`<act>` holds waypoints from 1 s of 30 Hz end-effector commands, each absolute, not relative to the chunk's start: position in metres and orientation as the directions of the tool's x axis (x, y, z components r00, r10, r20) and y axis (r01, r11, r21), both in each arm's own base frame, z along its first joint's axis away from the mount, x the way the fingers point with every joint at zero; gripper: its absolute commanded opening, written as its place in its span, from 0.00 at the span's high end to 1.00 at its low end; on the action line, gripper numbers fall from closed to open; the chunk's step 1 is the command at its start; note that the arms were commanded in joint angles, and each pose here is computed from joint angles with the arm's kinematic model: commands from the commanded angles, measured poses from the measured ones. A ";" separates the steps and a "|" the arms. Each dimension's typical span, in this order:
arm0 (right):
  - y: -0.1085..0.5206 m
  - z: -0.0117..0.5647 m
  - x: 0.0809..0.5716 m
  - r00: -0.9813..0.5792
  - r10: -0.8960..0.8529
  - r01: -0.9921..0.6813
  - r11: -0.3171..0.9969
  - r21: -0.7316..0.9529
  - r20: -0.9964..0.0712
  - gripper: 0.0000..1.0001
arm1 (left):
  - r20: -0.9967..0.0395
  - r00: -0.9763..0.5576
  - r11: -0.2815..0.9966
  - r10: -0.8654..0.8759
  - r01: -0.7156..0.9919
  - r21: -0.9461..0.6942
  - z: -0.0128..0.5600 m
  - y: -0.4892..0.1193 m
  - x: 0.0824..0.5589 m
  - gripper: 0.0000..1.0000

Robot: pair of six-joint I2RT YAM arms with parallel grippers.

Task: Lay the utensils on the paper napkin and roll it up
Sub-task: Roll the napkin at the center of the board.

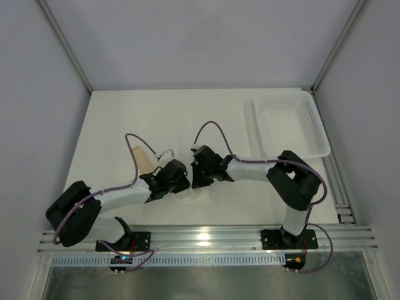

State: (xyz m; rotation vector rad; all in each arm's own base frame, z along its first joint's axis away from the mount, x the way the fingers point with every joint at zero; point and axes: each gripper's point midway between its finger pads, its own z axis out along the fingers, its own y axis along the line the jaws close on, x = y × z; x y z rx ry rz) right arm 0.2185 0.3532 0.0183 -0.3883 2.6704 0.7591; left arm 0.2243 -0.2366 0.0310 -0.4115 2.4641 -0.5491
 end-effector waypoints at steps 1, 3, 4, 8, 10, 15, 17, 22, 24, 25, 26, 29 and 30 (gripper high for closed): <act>0.348 0.006 0.221 -0.903 -0.180 -0.344 0.846 0.407 -0.390 0.96 | -0.580 -0.709 0.889 -0.401 -0.150 -0.432 0.067 -0.220 0.236 0.69; 0.348 0.007 0.221 -0.903 -0.179 -0.344 0.846 0.407 -0.391 0.96 | -0.606 -0.687 0.897 -0.401 -0.158 -0.413 0.076 -0.209 0.236 0.68; 0.348 0.007 0.221 -0.902 -0.180 -0.346 0.846 0.407 -0.392 0.96 | -0.612 -0.690 0.909 -0.387 -0.173 -0.379 0.076 -0.199 0.231 0.65; 0.349 0.008 0.222 -0.900 -0.180 -0.349 0.843 0.410 -0.396 0.96 | -0.649 -0.651 0.915 -0.394 -0.210 -0.346 0.091 -0.171 0.223 0.53; 0.349 0.007 0.221 -0.901 -0.181 -0.349 0.843 0.410 -0.394 0.96 | -0.649 -0.659 0.923 -0.381 -0.227 -0.312 0.088 -0.161 0.217 0.51; 0.351 0.007 0.222 -0.900 -0.185 -0.354 0.839 0.414 -0.394 0.96 | -0.627 -0.670 0.916 -0.397 -0.245 -0.318 0.079 -0.152 0.213 0.49; 0.351 0.008 0.223 -0.899 -0.184 -0.354 0.839 0.413 -0.397 0.96 | -0.618 -0.677 0.914 -0.401 -0.256 -0.313 0.074 -0.150 0.212 0.49; 0.351 0.008 0.221 -0.900 -0.187 -0.355 0.838 0.415 -0.394 0.96 | -0.601 -0.692 0.916 -0.400 -0.276 -0.291 0.061 -0.145 0.213 0.48; 0.352 0.008 0.222 -0.899 -0.186 -0.356 0.837 0.416 -0.396 0.96 | -0.590 -0.698 0.914 -0.405 -0.285 -0.290 0.056 -0.144 0.213 0.48; 0.352 0.008 0.221 -0.899 -0.187 -0.358 0.836 0.417 -0.396 0.96 | -0.575 -0.711 0.913 -0.405 -0.282 -0.294 0.051 -0.147 0.212 0.48; 0.352 0.009 0.221 -0.899 -0.186 -0.357 0.835 0.419 -0.396 0.96 | -0.570 -0.713 0.911 -0.409 -0.284 -0.299 0.049 -0.147 0.213 0.48; 0.352 0.009 0.221 -0.899 -0.186 -0.356 0.836 0.417 -0.396 0.96 | -0.571 -0.704 0.904 -0.422 -0.279 -0.325 0.045 -0.150 0.217 0.48; 0.351 0.009 0.222 -0.899 -0.186 -0.356 0.837 0.416 -0.395 0.96 | -0.575 -0.699 0.902 -0.425 -0.273 -0.334 0.045 -0.152 0.219 0.49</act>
